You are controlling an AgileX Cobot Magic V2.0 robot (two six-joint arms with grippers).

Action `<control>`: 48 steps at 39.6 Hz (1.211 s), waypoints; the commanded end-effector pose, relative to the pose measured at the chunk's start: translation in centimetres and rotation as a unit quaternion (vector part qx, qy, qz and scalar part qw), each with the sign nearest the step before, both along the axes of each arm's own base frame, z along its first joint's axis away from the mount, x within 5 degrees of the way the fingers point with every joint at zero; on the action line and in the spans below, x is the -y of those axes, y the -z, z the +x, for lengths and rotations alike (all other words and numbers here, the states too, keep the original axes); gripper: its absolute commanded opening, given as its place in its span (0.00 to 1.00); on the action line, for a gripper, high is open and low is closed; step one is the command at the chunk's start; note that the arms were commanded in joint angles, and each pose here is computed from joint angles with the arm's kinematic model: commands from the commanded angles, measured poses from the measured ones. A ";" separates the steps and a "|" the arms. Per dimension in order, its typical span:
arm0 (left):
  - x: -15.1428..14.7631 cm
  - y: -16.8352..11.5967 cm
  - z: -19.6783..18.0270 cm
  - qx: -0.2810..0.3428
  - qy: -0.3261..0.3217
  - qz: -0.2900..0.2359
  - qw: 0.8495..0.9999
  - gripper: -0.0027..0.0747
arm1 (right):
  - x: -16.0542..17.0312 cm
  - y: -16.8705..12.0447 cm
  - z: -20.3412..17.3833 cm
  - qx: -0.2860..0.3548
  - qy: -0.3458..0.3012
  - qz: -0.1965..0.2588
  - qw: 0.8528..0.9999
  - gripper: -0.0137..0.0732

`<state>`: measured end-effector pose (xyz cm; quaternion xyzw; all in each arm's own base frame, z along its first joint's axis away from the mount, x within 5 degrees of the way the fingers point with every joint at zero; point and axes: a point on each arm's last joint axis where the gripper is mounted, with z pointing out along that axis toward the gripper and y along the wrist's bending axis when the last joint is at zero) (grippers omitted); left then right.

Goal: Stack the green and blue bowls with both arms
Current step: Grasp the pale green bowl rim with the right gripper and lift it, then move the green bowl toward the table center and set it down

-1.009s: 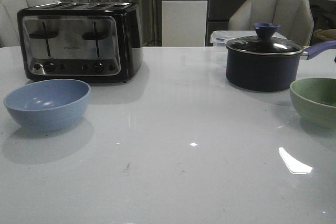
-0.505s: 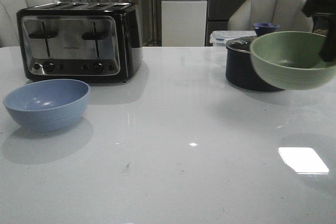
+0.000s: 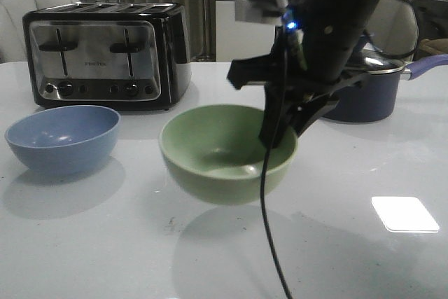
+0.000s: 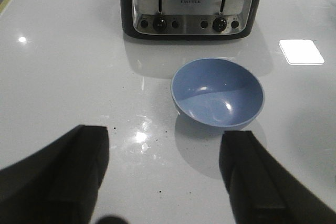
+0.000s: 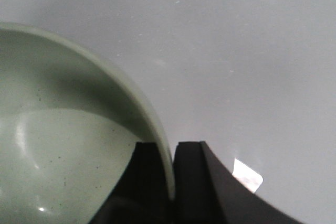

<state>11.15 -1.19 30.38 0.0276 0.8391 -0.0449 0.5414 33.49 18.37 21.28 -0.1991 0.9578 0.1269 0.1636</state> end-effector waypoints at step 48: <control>0.0 -1.7 0.5 0.059 -0.005 -0.009 0.998 0.69 | 5.7 -10.6 -12.6 0.280 -0.042 0.078 0.956 0.65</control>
